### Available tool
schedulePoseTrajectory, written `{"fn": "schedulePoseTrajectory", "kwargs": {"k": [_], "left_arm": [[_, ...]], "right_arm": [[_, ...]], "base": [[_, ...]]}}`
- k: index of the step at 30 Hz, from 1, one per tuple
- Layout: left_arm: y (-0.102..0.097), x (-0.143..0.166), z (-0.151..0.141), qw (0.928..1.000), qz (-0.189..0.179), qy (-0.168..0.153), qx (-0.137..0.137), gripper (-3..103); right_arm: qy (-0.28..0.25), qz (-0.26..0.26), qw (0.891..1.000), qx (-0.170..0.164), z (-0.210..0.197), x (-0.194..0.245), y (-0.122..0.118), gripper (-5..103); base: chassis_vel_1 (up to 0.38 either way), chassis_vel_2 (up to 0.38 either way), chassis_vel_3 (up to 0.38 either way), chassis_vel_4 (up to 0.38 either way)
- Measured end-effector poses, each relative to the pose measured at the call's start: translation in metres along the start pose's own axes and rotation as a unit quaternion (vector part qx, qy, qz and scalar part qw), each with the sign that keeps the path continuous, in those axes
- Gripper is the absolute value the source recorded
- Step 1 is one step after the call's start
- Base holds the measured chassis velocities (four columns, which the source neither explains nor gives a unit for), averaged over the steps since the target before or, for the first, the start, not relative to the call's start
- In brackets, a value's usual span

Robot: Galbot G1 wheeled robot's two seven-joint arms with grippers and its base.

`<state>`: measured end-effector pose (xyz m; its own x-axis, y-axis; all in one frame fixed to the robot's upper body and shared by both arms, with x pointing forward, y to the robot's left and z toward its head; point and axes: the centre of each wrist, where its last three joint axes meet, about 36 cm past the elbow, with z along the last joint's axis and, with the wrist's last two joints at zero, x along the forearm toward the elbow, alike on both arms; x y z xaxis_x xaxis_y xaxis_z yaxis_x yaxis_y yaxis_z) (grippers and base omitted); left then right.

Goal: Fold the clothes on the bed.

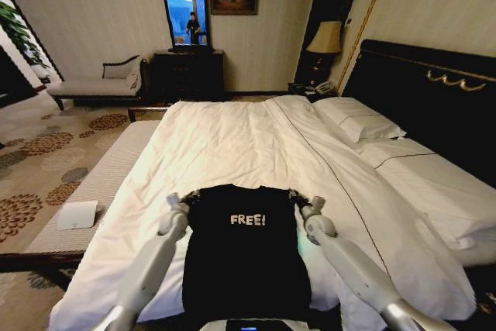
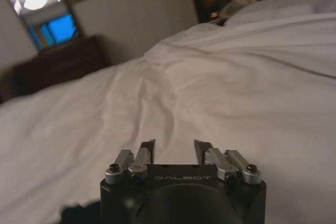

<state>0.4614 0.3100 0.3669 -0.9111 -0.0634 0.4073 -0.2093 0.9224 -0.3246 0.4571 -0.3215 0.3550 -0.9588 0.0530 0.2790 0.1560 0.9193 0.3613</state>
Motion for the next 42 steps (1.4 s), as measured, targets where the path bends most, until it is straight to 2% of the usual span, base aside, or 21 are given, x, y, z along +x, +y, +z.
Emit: {"fn": "schedulePoseTrajectory", "kwargs": {"k": [1, 3, 4, 5, 6, 7, 9, 10, 12, 13, 15, 20, 28, 29, 31, 33, 36, 39, 42], "left_arm": [[0.008, 0.012, -0.003, 1.0000, -0.006, -0.006, 0.001, 52], [0.023, 0.041, -0.003, 0.9998, -0.018, -0.010, -0.003, 63], [0.026, 0.053, -0.002, 0.9998, -0.019, -0.009, -0.005, 63], [0.026, 0.053, -0.002, 0.9998, -0.019, -0.009, -0.005, 63], [0.027, 0.065, 0.001, 0.9998, -0.019, -0.008, -0.008, 68], [0.026, 0.078, 0.005, 0.9998, -0.014, -0.004, -0.011, 74], [0.020, 0.100, 0.012, 0.9999, -0.005, -0.002, -0.009, 85], [0.020, 0.100, 0.012, 0.9999, -0.005, -0.002, -0.009, 85], [0.017, 0.116, 0.014, 1.0000, -0.007, -0.005, -0.002, 96], [0.017, 0.122, 0.013, 0.9999, -0.010, -0.008, 0.001, 96], [0.018, 0.131, 0.011, 0.9998, -0.015, -0.013, -0.003, 99], [0.031, 0.138, 0.001, 0.9989, -0.031, -0.025, -0.023, 100], [0.047, 0.139, -0.005, 0.9980, -0.048, -0.036, -0.022, 100], [0.047, 0.138, -0.003, 0.9980, -0.048, -0.034, -0.021, 100], [0.045, 0.135, 0.000, 0.9982, -0.046, -0.031, -0.021, 100], [0.044, 0.133, 0.001, 0.9983, -0.044, -0.030, -0.021, 100], [0.039, 0.129, 0.000, 0.9985, -0.039, -0.030, -0.023, 100], [0.035, 0.127, -0.001, 0.9986, -0.036, -0.032, -0.023, 100], [0.032, 0.128, -0.003, 0.9986, -0.034, -0.033, -0.024, 100]], "right_arm": [[0.005, 0.007, 1.000, -0.025, -0.004, 0.011, 0.001, 44], [0.033, 0.027, 0.996, -0.082, -0.006, 0.037, 0.009, 55], [0.047, 0.036, 0.993, -0.100, -0.004, 0.048, 0.012, 61], [0.047, 0.036, 0.993, -0.100, -0.004, 0.048, 0.012, 61], [0.061, 0.047, 0.990, -0.118, 0.000, 0.058, 0.014, 66], [0.081, 0.063, 0.984, -0.145, 0.006, 0.074, 0.015, 66], [0.108, 0.078, 0.971, -0.198, 0.016, 0.097, 0.023, 78], [0.108, 0.078, 0.971, -0.198, 0.016, 0.097, 0.023, 78], [0.127, 0.078, 0.957, -0.248, 0.028, 0.107, 0.035, 88], [0.131, 0.078, 0.953, -0.263, 0.033, 0.108, 0.040, 88], [0.134, 0.079, 0.945, -0.289, 0.041, 0.106, 0.048, 97], [0.129, 0.078, 0.938, -0.313, 0.046, 0.101, 0.062, 100], [0.112, 0.069, 0.947, -0.294, 0.049, 0.110, 0.076, 100], [0.108, 0.071, 0.949, -0.289, 0.051, 0.109, 0.076, 103], [0.106, 0.073, 0.950, -0.284, 0.054, 0.105, 0.074, 97], [0.105, 0.074, 0.951, -0.282, 0.054, 0.104, 0.073, 97], [0.103, 0.079, 0.953, -0.275, 0.056, 0.099, 0.071, 82], [0.101, 0.083, 0.954, -0.269, 0.058, 0.098, 0.069, 76], [0.101, 0.087, 0.955, -0.265, 0.061, 0.099, 0.066, 60]], "base": [[0.000, 0.000, 0.000, 0.000], [0.000, 0.000, 0.000, 0.000], [0.000, 0.000, 0.000, 0.000], [0.000, 0.000, 0.000, 0.000], [0.000, 0.000, 0.000, 0.000], [0.000, 0.000, 0.000, 0.000], [0.000, 0.000, 0.000, 0.000], [0.000, 0.000, 0.000, 0.000], [0.000, 0.000, 0.000, 0.000], [0.000, 0.000, 0.000, 0.000], [0.000, 0.000, 0.000, 0.000], [0.000, 0.000, 0.000, 0.000], [0.000, 0.000, 0.000, 0.000], [0.000, 0.000, 0.000, 0.000], [0.000, 0.000, 0.000, 0.000], [0.000, 0.000, 0.000, 0.000], [0.000, 0.000, 0.000, 0.000], [0.000, 0.000, 0.000, 0.000], [0.000, 0.000, 0.000, 0.000]]}}
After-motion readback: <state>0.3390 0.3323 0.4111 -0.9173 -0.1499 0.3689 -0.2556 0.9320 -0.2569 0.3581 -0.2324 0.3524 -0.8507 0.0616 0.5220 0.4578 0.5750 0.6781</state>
